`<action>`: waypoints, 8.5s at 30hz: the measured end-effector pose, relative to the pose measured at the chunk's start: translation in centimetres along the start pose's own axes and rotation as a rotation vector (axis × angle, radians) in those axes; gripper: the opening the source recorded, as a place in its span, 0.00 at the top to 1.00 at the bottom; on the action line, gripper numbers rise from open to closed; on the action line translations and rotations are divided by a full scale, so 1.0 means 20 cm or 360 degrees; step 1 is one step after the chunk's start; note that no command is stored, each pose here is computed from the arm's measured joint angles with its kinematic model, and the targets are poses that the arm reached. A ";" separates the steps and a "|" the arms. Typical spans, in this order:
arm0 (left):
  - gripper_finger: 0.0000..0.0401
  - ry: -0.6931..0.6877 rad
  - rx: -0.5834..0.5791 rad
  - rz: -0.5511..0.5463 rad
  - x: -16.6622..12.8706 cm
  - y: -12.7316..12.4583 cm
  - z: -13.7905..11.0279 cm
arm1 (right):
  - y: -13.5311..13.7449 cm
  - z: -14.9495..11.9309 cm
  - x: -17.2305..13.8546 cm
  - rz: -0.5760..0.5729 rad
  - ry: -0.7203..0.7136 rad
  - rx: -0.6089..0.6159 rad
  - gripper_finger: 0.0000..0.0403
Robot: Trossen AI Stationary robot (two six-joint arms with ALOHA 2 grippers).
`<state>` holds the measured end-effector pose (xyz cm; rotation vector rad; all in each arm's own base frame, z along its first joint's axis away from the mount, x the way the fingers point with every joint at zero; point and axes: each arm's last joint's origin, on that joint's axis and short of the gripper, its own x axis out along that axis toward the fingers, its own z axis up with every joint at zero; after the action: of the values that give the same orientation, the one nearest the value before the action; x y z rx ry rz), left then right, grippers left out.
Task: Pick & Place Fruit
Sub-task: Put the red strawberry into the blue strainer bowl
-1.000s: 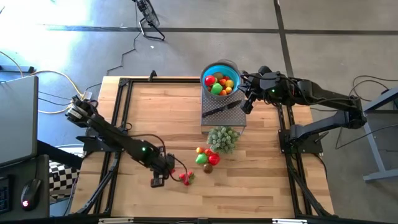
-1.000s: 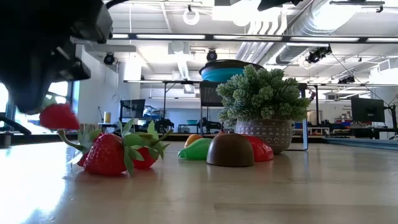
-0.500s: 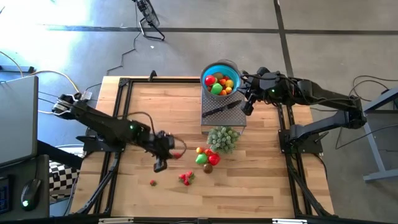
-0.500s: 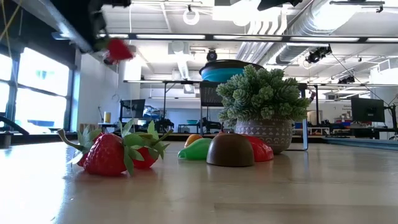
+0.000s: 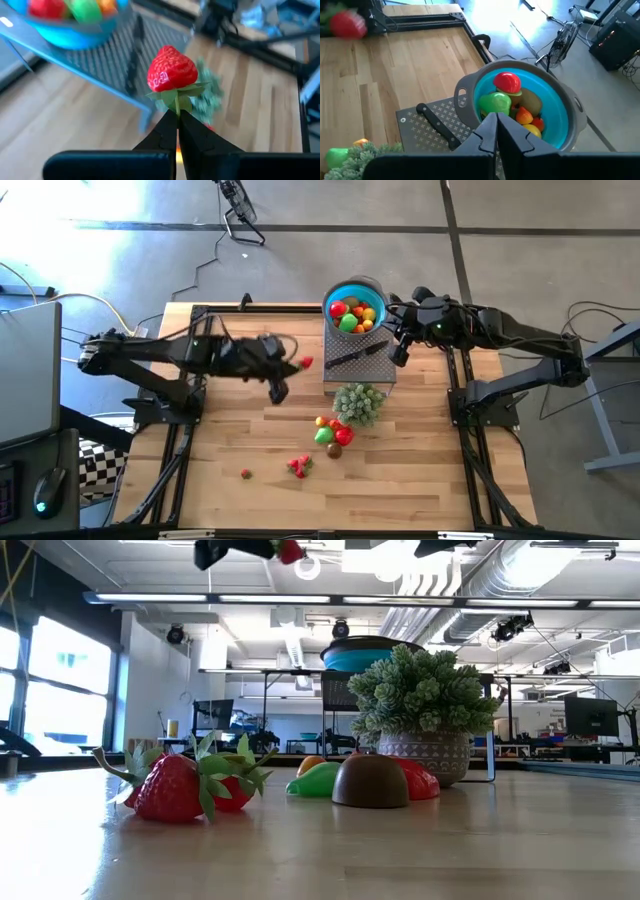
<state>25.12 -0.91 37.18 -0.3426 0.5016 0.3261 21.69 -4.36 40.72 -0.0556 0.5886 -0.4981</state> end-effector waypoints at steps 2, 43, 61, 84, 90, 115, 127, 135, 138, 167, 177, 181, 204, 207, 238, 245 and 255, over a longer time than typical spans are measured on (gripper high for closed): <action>1.00 -0.0068 -0.0010 0.0022 -0.01 0.03 0.06 | 0.00 0.00 0.00 0.0000 -0.0001 -0.0001 0.99; 1.00 -0.0548 -0.0007 -0.0234 0.52 0.61 0.49 | -0.02 0.02 0.00 -0.0258 -0.0069 0.0107 0.99; 1.00 -0.0164 0.0090 0.0217 0.62 0.51 0.47 | -0.02 0.00 0.00 -0.0261 0.0000 0.0012 0.99; 1.00 -0.0040 0.0110 0.0270 0.74 0.46 0.39 | -0.02 0.00 0.00 -0.0262 -0.0001 0.0002 0.99; 0.98 -0.0061 0.0105 0.0290 0.76 0.47 0.39 | -0.02 0.00 0.00 -0.0261 -0.0001 0.0002 0.99; 0.83 -0.0330 0.0115 0.0296 0.53 0.43 0.51 | -0.02 0.00 0.00 -0.0261 0.0001 -0.0022 0.99; 0.85 -0.0520 0.0099 0.0277 0.24 0.39 0.58 | -0.01 0.00 0.00 -0.0094 0.0004 -0.0148 0.99; 0.99 -0.0444 0.0098 0.0265 0.21 0.37 0.56 | 0.01 0.02 0.00 0.0124 -0.0082 -0.0203 0.99; 0.98 -0.0429 0.0066 0.0264 0.21 0.37 0.55 | 0.01 0.04 0.00 0.0155 -0.0134 -0.0189 0.99; 0.97 0.0146 0.0261 -0.0161 -0.47 0.18 0.12 | 0.18 0.04 -0.07 0.0414 -0.0125 0.0446 0.99; 0.97 -0.0067 0.0129 -0.0394 -0.61 0.10 0.07 | 0.26 0.05 -0.12 0.0533 -0.0146 0.0529 0.99; 0.97 -0.0105 0.0257 -0.0439 -0.60 0.06 0.07 | 0.29 0.04 -0.14 0.0537 -0.0152 0.0452 0.99; 0.97 0.0191 0.0109 -0.0411 -0.55 0.06 0.01 | 0.33 0.03 -0.13 0.0456 -0.0157 0.0416 0.99; 0.97 0.0203 0.0112 -0.0390 -0.52 0.05 0.01 | 0.35 0.03 -0.11 0.0450 -0.0138 0.0405 0.99; 0.97 0.0636 0.0453 -0.0686 -0.53 -0.28 -0.24 | 0.41 0.02 -0.03 0.0525 -0.0033 0.0335 0.99; 0.97 0.0771 0.0394 -0.0681 -0.55 -0.33 -0.31 | 0.41 0.02 -0.03 0.0536 -0.0031 0.0328 0.99; 0.96 0.0886 0.0432 -0.0580 -0.50 -0.34 -0.34 | 0.41 0.02 -0.03 0.0503 -0.0049 0.0278 0.99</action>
<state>16.56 -11.87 38.36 -0.2503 1.0013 -0.2026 25.11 3.08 39.79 0.1932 0.5099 -0.2392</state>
